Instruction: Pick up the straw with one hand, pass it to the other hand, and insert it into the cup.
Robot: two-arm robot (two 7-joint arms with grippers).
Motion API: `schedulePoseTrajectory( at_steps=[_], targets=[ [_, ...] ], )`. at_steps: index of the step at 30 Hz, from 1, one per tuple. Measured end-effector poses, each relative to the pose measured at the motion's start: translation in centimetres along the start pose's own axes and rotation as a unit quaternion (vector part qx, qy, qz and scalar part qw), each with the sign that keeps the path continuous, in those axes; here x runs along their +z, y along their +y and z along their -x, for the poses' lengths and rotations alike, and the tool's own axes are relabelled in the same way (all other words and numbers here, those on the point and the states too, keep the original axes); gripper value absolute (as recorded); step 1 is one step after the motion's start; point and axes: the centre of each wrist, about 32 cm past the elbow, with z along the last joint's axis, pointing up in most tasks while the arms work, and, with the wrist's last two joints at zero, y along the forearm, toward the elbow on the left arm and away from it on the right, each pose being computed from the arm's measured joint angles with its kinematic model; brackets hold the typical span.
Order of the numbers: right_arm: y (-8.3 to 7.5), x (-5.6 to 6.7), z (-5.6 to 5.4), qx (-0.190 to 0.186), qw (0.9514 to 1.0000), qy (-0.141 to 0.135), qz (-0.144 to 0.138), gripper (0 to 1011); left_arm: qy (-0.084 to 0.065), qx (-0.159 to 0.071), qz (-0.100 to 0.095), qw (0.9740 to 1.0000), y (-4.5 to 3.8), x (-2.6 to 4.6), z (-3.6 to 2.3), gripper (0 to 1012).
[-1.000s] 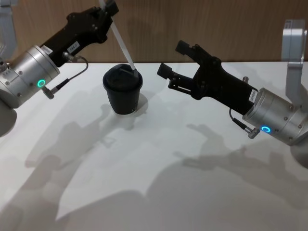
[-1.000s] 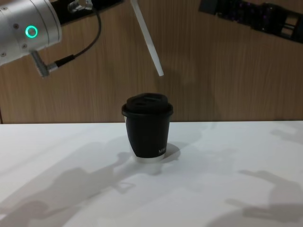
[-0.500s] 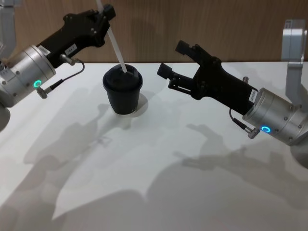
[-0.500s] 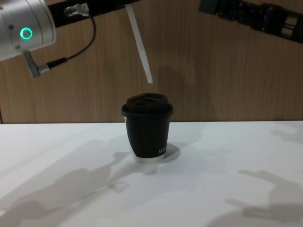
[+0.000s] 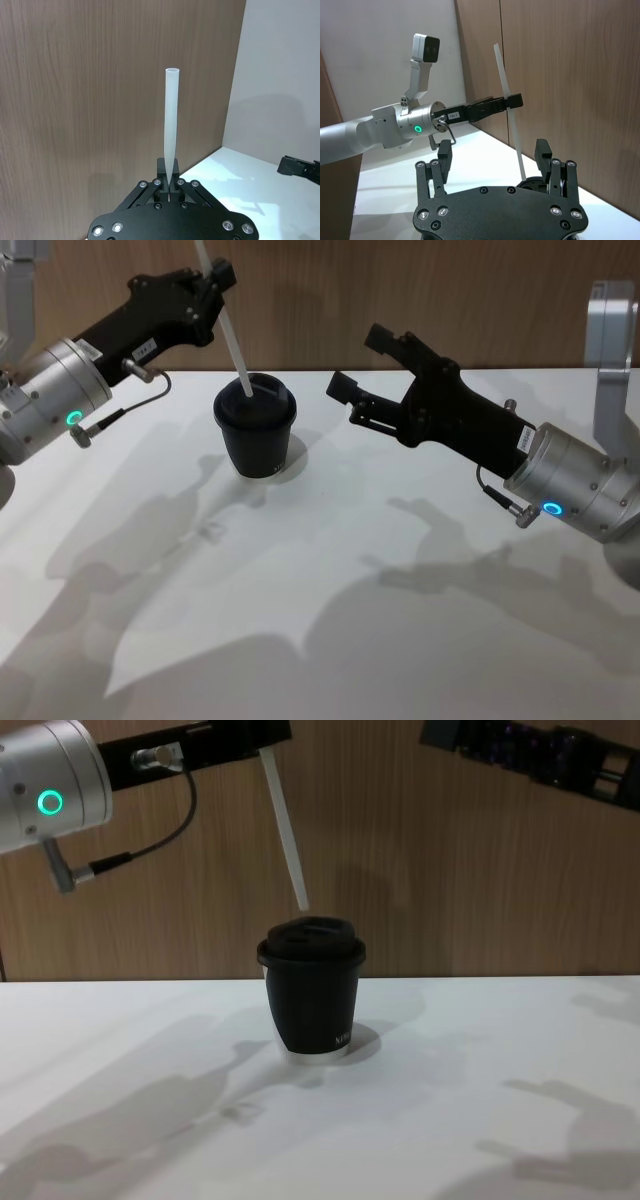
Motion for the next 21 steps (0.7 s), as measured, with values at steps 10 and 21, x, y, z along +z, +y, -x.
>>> schedulePoseTrajectory(
  at_steps=[10, 21],
  targets=[
    [0.0, 0.0, 0.0, 0.0, 1.0, 0.0, 0.0, 1001, -0.01, 0.001, -0.012, 0.9999, -0.11, -0.33, -0.22, 10],
    [0.0, 0.0, 0.0, 0.0, 1.0, 0.0, 0.0, 1001, -0.012, 0.003, -0.021, 0.9997, -0.29, -0.76, -0.36, 10]
  ],
)
